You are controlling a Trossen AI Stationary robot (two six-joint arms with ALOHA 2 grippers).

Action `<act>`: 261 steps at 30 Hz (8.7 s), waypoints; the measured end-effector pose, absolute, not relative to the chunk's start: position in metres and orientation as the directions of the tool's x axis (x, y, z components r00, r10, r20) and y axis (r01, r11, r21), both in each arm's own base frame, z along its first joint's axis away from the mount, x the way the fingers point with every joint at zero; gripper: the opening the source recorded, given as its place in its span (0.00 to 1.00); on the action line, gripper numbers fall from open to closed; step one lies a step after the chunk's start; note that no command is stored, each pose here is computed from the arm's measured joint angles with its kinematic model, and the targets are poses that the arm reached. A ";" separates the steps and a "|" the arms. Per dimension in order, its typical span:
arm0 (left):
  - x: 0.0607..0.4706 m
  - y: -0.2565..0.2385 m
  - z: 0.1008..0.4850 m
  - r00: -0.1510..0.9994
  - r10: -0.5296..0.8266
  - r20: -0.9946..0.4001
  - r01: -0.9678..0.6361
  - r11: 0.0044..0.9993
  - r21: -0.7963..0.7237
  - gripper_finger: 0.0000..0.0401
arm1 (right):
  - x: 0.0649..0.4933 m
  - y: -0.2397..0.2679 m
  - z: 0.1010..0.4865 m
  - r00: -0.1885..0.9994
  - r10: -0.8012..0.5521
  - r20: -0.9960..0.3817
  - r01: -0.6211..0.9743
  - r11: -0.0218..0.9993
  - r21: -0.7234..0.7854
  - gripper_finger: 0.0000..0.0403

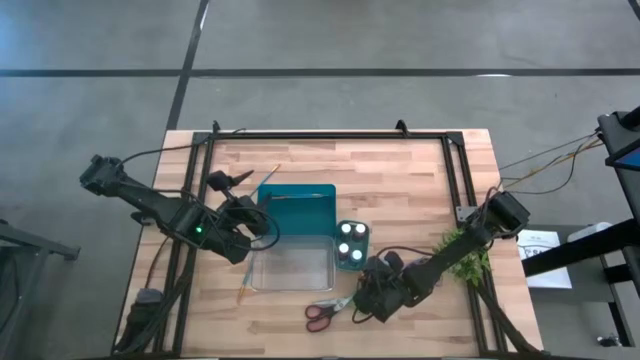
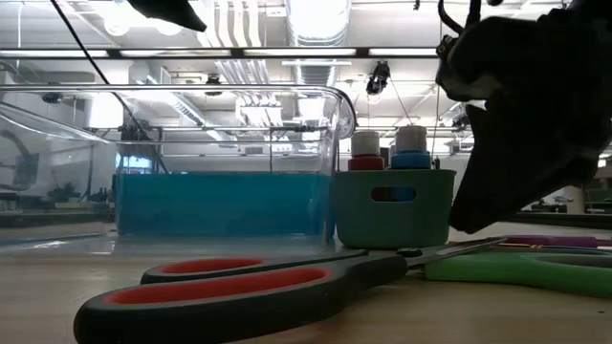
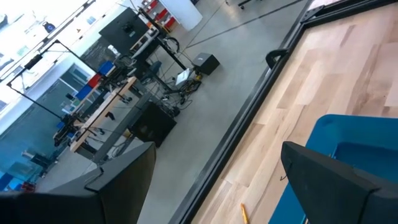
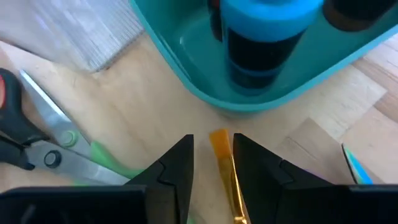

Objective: Pick & Place Paint Supplies
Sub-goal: Put the blue paint brush into the blue bin

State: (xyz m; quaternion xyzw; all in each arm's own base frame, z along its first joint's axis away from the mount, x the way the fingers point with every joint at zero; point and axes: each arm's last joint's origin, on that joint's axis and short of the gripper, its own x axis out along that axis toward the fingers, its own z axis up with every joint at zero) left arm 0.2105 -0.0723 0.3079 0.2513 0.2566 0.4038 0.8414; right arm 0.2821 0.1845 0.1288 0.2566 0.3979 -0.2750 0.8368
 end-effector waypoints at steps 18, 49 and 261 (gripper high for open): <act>0.214 -0.074 0.309 0.561 0.792 -0.242 -0.531 0.568 0.628 0.88 | 0.279 0.178 0.117 0.539 -0.254 -0.803 0.660 0.720 0.215 0.27; 0.214 -0.074 0.309 0.562 0.791 -0.243 -0.530 0.570 0.629 0.88 | 0.277 0.205 0.129 0.357 -0.292 -0.887 0.630 0.777 -0.002 0.02; 0.217 -0.074 0.310 0.575 0.776 -0.260 -0.528 0.595 0.607 0.88 | 0.239 0.015 0.157 0.656 -0.146 -0.740 0.510 0.809 0.293 0.02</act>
